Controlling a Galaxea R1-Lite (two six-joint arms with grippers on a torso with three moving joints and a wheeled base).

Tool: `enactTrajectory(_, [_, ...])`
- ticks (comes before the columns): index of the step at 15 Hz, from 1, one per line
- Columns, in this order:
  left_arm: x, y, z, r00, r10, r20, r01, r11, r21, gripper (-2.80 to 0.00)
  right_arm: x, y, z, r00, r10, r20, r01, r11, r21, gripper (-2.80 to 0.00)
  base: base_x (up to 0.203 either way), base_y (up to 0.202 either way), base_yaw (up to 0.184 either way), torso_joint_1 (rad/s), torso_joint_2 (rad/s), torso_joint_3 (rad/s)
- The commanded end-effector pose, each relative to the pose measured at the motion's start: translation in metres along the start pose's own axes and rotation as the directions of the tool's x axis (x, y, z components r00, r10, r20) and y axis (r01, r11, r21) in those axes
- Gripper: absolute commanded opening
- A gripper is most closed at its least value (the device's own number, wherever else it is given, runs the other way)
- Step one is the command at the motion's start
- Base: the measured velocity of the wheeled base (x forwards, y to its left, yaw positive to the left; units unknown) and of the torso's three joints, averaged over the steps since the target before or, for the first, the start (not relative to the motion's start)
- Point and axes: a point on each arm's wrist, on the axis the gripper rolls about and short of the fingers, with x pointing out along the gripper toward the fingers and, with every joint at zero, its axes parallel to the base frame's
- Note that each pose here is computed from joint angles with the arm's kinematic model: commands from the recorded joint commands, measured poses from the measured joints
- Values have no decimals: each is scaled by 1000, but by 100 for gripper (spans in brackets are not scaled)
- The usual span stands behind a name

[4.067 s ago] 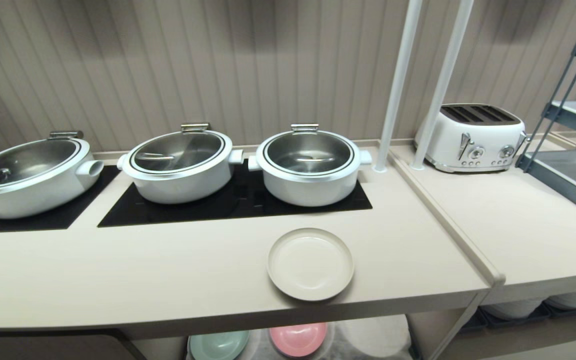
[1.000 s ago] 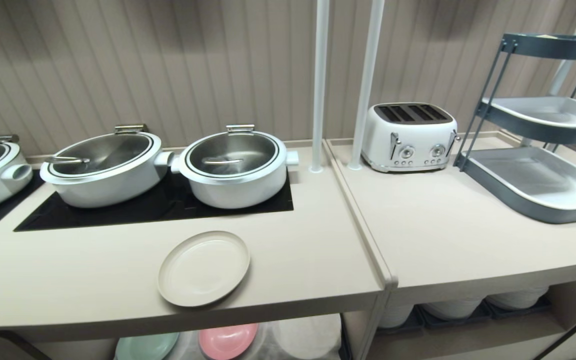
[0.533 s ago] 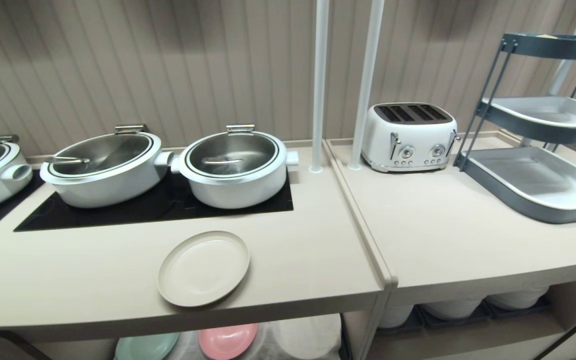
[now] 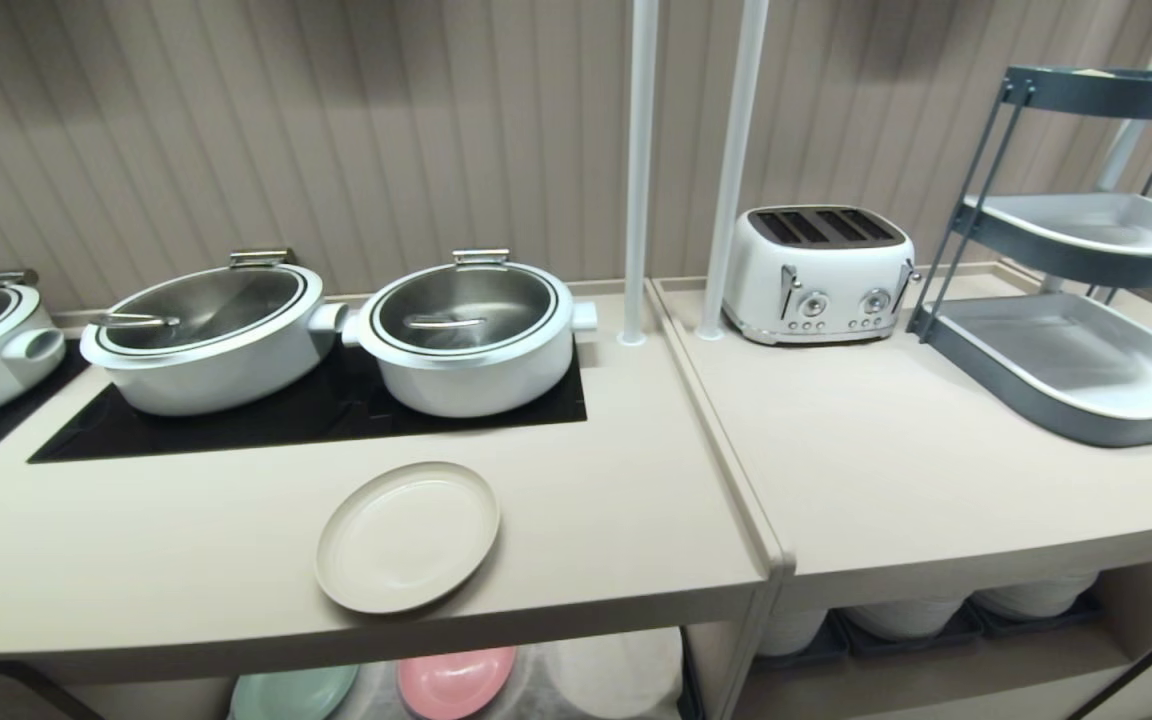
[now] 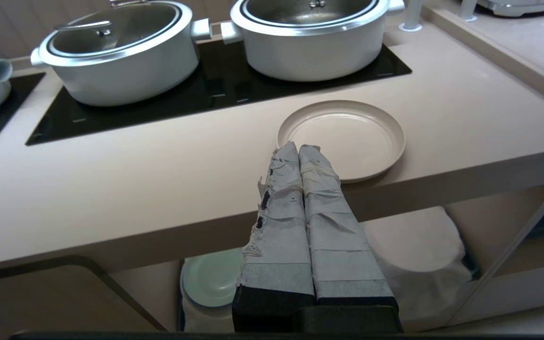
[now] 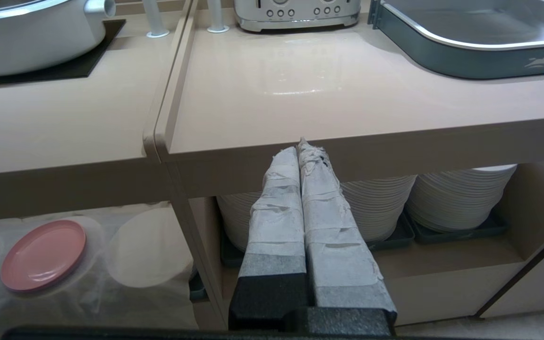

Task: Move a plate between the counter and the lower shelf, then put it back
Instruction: Pick up the plate

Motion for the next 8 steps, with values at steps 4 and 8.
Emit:
enactTrajectory(4, [39,7,50,982,-18,-186,-8,991,-136,-280,0,0,0,1000,0,0,0,1000,0,-280,0,0,0,0,0,0])
enactTrajectory(8, [74,12,79,926,-48,-375,-62,959,-276,-280,0,0,0,1000,0,0,0,1000,0,-280,0,0,0,0,0,0])
